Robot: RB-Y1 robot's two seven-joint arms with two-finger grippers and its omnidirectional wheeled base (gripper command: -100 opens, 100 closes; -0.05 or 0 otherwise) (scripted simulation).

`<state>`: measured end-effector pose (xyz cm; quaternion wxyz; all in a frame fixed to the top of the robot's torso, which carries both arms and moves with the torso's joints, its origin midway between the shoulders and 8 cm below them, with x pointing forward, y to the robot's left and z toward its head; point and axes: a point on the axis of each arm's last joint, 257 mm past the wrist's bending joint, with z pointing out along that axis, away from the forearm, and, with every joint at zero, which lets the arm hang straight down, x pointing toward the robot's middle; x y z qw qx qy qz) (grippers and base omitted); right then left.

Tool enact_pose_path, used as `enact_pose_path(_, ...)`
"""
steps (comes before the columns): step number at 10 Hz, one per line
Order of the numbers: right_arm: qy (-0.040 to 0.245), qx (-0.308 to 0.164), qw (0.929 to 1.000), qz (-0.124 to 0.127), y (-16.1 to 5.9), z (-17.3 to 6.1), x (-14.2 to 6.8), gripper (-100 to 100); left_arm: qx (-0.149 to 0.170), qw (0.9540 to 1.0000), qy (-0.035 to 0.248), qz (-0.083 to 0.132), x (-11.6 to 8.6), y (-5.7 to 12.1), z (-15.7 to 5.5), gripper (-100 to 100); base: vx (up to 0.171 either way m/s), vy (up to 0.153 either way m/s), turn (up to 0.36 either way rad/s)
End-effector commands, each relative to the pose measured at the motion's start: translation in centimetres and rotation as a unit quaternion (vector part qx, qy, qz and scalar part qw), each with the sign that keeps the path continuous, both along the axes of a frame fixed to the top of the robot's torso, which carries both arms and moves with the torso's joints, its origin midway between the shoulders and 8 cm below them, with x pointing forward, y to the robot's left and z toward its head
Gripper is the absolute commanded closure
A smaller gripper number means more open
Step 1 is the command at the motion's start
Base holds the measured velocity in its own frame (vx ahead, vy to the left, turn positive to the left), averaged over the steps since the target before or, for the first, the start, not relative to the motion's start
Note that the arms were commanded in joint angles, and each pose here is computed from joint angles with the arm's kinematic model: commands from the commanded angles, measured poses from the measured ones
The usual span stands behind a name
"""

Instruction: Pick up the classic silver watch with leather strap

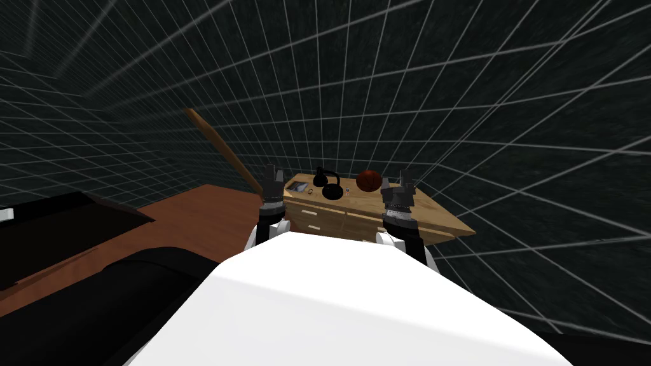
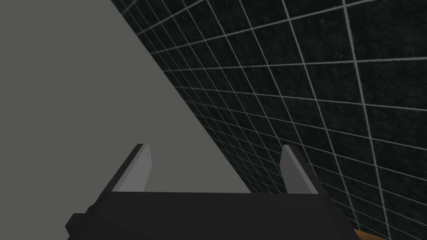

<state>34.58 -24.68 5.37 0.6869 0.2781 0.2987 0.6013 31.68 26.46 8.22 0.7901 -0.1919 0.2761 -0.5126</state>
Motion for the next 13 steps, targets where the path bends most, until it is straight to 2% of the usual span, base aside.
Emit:
enact_pose_path(1,0.000,0.000,1.0000,0.000,0.0,0.0,0.0,0,0.015,0.9997,0.014,-0.010,0.8,-0.6,-0.6,-100,0.003,0.001,-0.042)
enact_pose_path(4,0.000,0.000,1.0000,0.000,0.0,0.0,0.0,0,0.036,0.9983,0.038,-0.023,2.2,-1.4,-1.8,-100,0.004,0.005,-0.045)
enact_pose_path(7,0.000,0.000,1.0000,0.000,0.0,0.0,0.0,0,0.062,0.9944,0.076,-0.038,4.1,-2.3,-4.0,-100,0.002,0.006,-0.057)
enact_pose_path(10,0.000,0.000,1.0000,0.000,0.0,0.0,0.0,0,0.094,0.9860,0.127,-0.053,6.4,-3.3,-7.2,-100,-0.001,0.002,-0.089)
enact_pose_path(12,0.000,0.000,1.0000,0.000,0.0,0.0,0.0,0,0.121,0.9770,0.165,-0.060,7.9,-3.8,-9.8,-100,-0.004,0.000,-0.101)
enact_pose_path(13,0.000,0.000,1.0000,0.000,0.0,0.0,0.0,0,0.121,0.9770,0.165,-0.060,7.9,-3.8,-9.8,-100,-0.004,0.000,-0.026)
